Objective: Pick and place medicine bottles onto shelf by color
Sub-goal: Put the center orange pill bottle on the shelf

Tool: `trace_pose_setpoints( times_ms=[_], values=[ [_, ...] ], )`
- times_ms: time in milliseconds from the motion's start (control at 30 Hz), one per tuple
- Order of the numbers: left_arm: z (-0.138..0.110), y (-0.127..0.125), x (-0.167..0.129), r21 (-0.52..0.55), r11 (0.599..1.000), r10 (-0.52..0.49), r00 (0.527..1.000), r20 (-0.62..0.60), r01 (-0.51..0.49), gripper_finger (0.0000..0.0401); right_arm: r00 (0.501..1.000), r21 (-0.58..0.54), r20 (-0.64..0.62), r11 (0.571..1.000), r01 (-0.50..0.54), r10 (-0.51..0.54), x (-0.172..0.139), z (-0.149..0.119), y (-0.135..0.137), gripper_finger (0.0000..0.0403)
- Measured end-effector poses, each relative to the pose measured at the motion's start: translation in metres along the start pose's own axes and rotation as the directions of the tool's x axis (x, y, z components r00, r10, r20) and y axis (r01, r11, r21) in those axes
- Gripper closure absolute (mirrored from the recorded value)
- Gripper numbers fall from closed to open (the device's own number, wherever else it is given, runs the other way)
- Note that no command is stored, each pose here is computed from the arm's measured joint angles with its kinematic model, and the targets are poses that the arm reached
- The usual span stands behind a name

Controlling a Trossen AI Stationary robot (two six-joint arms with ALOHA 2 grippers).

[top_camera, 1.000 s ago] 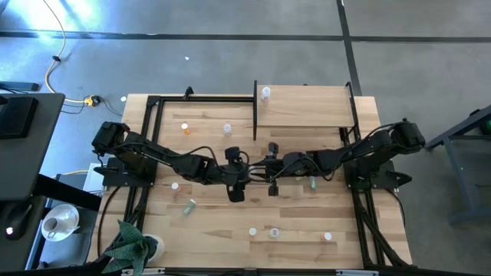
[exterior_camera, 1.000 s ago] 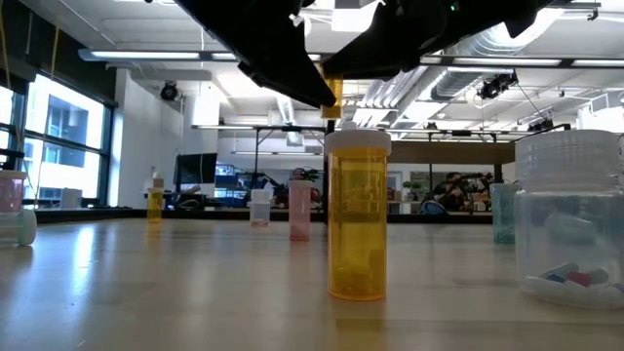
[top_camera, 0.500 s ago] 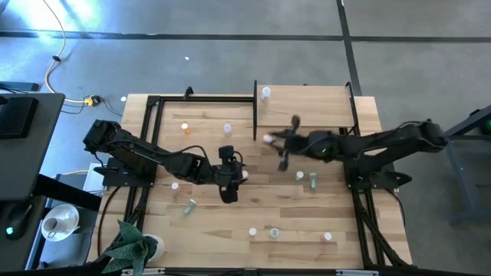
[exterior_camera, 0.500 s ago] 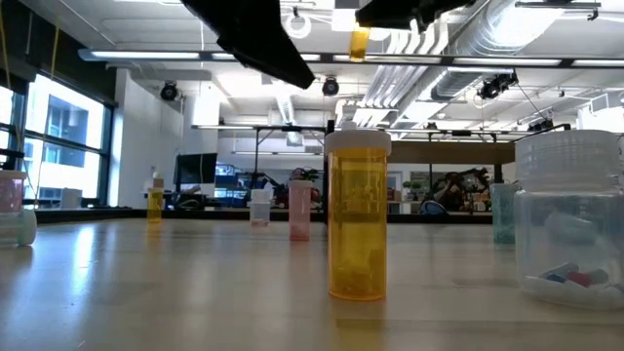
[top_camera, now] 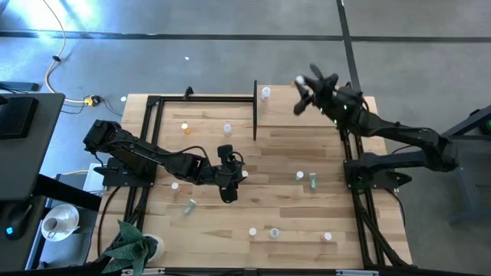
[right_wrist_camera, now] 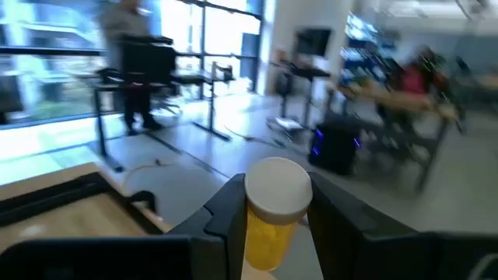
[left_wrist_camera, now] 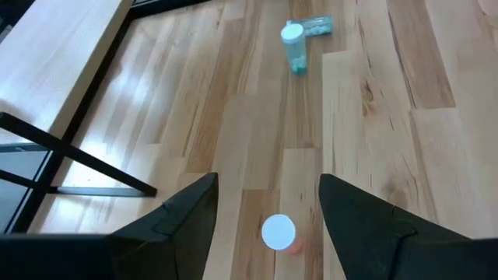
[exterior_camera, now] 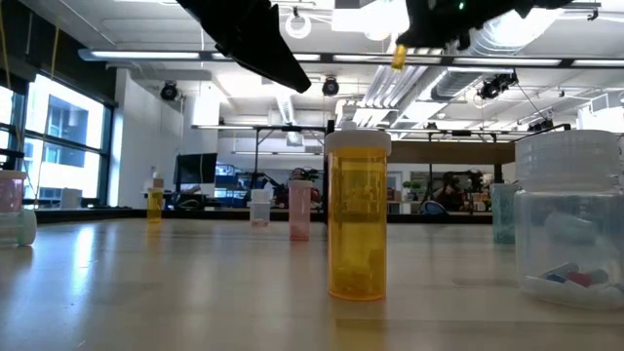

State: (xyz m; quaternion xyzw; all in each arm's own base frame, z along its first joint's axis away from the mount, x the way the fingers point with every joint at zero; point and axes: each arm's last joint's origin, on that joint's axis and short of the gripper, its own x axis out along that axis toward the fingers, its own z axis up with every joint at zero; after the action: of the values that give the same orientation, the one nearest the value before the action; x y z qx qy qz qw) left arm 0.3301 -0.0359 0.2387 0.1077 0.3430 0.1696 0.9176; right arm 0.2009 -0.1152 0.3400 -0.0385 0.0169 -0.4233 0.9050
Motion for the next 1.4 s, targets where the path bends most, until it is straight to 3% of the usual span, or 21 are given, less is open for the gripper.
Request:
trace_pose_setpoints(
  times_ms=[267, 533, 867, 1400],
  values=[
    [0.000, 0.000, 0.000, 0.000, 1.000, 0.000, 1.000, 0.000, 0.000, 0.0190, 0.987, 0.091, -0.149, 0.993, 0.076, -0.062, 0.042, -0.036, -0.025, 0.0301],
    [0.000, 0.000, 0.000, 0.000, 1.000, 0.000, 1.000, -0.001, 0.000, 0.0190, 0.959, 0.097, -0.283, 0.994, 0.043, -0.014, 0.067, -0.071, -0.024, 0.0301],
    [0.000, 0.000, 0.000, 0.000, 1.000, 0.000, 1.000, -0.001, 0.000, 0.0190, 0.936, 0.034, -0.351, 0.999, -0.021, 0.032, 0.066, -0.079, -0.015, 0.0301],
    [0.000, 0.000, 0.000, -0.008, 1.000, 0.000, 1.000, -0.001, 0.000, 0.0190, 0.904, -0.013, -0.426, 0.999, -0.039, 0.029, 0.063, -0.087, -0.016, 0.0301]
  ],
)
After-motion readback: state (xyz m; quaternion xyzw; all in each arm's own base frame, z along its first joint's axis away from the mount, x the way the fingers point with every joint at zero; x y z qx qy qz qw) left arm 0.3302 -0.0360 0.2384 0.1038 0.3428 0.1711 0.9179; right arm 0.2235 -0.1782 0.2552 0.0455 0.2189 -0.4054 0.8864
